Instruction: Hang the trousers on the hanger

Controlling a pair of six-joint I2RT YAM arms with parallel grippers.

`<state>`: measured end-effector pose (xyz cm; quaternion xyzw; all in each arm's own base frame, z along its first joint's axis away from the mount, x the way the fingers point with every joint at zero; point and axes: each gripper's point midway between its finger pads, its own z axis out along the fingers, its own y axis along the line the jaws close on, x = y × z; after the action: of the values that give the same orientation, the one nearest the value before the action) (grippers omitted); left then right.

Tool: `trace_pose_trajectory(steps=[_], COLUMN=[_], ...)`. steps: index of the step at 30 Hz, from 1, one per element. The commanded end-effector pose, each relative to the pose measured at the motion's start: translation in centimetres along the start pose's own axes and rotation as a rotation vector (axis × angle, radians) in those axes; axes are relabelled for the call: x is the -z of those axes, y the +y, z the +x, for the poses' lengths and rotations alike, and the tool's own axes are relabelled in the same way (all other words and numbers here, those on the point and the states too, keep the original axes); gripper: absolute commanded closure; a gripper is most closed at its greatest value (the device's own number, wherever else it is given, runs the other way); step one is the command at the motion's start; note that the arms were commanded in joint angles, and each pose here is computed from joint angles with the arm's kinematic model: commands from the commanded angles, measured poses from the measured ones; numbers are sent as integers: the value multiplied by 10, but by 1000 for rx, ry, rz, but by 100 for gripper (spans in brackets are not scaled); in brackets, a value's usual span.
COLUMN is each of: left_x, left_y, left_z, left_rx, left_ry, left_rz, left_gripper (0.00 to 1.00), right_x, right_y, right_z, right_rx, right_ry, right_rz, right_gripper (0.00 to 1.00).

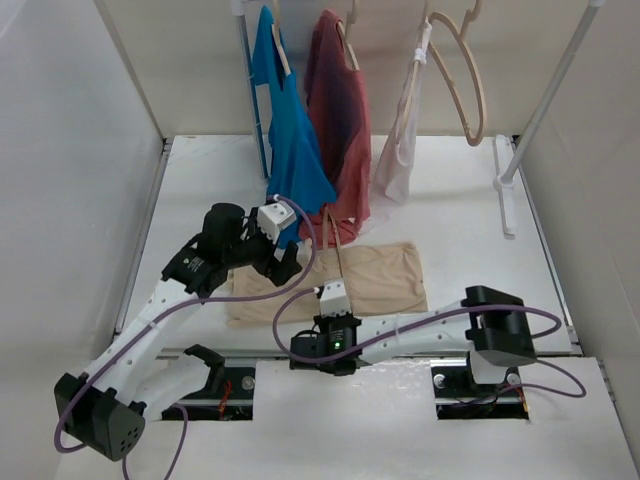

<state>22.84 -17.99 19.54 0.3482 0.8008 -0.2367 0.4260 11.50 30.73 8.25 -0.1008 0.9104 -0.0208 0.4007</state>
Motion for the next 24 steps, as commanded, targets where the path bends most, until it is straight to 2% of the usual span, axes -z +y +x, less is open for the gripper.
trace_pose_trajectory(steps=[1, 4, 8, 12, 14, 17, 21, 24], left_x=[3, 4, 6, -1, -6, -12, -25, -26], left_y=[-35, -54, -60, -38, -13, 6, 0, 5], left_z=[-34, -42, -54, -56, -49, -37, -15, -10], left_rx=[-10, 11, 41, 58, 131, 248, 343, 319], left_ry=[-82, -92, -108, -93, -55, 12, 138, 156], left_rz=[191, 318, 353, 223, 106, 13, 72, 49], left_gripper=[14, 9, 5, 4, 4, 4, 4, 8], right_x=[-4, -14, -16, -17, -17, -17, -18, -20], right_y=[11, 10, 10, 11, 10, 12, 11, 11], right_z=[-7, 2, -2, 0, 2, 1, 0, 0], right_rx=[33, 97, 122, 82, 76, 69, 70, 77], right_ry=[-43, -36, -55, -60, -53, -54, -63, -71], right_rz=[21, 77, 118, 107, 101, 95, 97, 105], right_gripper=[100, 100, 100, 100, 100, 100, 100, 100])
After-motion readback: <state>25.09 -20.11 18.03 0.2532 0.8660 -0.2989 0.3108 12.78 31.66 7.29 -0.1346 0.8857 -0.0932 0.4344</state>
